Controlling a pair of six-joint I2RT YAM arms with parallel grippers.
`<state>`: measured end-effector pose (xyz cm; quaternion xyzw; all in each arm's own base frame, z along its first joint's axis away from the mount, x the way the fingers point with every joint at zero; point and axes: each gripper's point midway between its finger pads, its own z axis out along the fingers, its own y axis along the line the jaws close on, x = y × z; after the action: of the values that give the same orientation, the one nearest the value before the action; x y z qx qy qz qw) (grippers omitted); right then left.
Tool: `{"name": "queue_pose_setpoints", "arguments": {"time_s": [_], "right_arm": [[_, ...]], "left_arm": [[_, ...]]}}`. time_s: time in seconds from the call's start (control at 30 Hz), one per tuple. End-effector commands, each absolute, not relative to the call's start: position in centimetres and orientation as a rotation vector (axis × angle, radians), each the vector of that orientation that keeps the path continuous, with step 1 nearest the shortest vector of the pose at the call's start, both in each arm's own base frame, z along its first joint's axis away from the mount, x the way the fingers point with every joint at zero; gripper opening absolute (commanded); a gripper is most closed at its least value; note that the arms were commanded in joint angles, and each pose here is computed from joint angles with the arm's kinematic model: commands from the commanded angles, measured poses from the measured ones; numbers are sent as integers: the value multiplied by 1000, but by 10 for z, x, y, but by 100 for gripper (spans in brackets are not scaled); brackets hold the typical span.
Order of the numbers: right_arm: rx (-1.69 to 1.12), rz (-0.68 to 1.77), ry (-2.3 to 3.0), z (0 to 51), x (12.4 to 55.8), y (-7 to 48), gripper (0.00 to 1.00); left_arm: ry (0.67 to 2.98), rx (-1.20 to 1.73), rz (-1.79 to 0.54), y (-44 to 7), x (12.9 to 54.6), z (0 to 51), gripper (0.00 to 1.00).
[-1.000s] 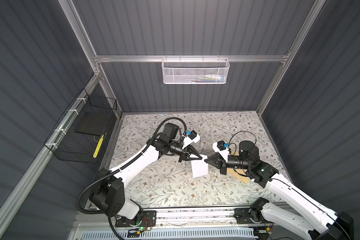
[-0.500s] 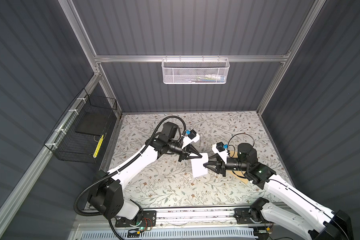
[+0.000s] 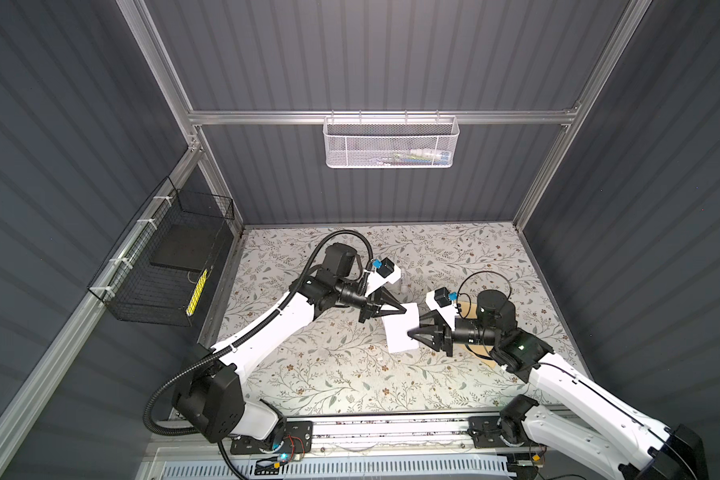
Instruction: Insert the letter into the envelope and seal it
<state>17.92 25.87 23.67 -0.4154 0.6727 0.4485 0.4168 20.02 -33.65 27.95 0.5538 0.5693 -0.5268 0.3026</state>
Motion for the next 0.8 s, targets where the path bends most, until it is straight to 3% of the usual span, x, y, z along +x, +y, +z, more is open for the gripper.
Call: {"name": "queue_pose_setpoints", "arguments": {"time_s": [0.0,0.07,0.13,0.17,0.2,0.23,0.33,0.4,0.57,0.63,0.67,0.7,0.73,0.77], "right_arm": [[-1071,1150,1712,228,173,260,18],[-1072,1143,1706,229,173,259,6],[-1060,1125,1706,228,174,257,4],[-1052,1116,1710,227,175,256,14],[-1041,1110,1714,227,176,255,35],[-1041,1115,1716,227,175,255,42],[-1047,1122,1724,226,174,256,45],[-1054,1132,1735,223,174,257,39],[-1068,1154,1760,216,175,261,6],[-1070,1149,1756,215,176,261,2],[-1068,1145,1753,215,176,260,4],[-1056,1135,1757,216,178,259,21],[-1049,1133,1757,216,179,259,32],[-1054,1139,1755,215,178,259,36]], "left_arm": [[1467,1459,-1358,-336,202,294,0],[1470,1456,-1351,-336,203,294,0],[1479,1448,-1322,-334,207,295,0],[1485,1437,-1312,-333,210,297,0],[1486,1429,-1309,-332,212,299,0],[1482,1424,-1305,-330,214,301,0],[1471,1415,-1296,-329,216,305,0],[1463,1409,-1299,-329,218,308,0],[1449,1399,-1297,-329,221,313,0],[1446,1396,-1294,-329,222,314,0],[1447,1393,-1290,-328,223,314,0],[1451,1388,-1286,-327,225,314,0],[1451,1384,-1282,-326,226,315,0],[1449,1380,-1280,-325,227,316,0]]}}
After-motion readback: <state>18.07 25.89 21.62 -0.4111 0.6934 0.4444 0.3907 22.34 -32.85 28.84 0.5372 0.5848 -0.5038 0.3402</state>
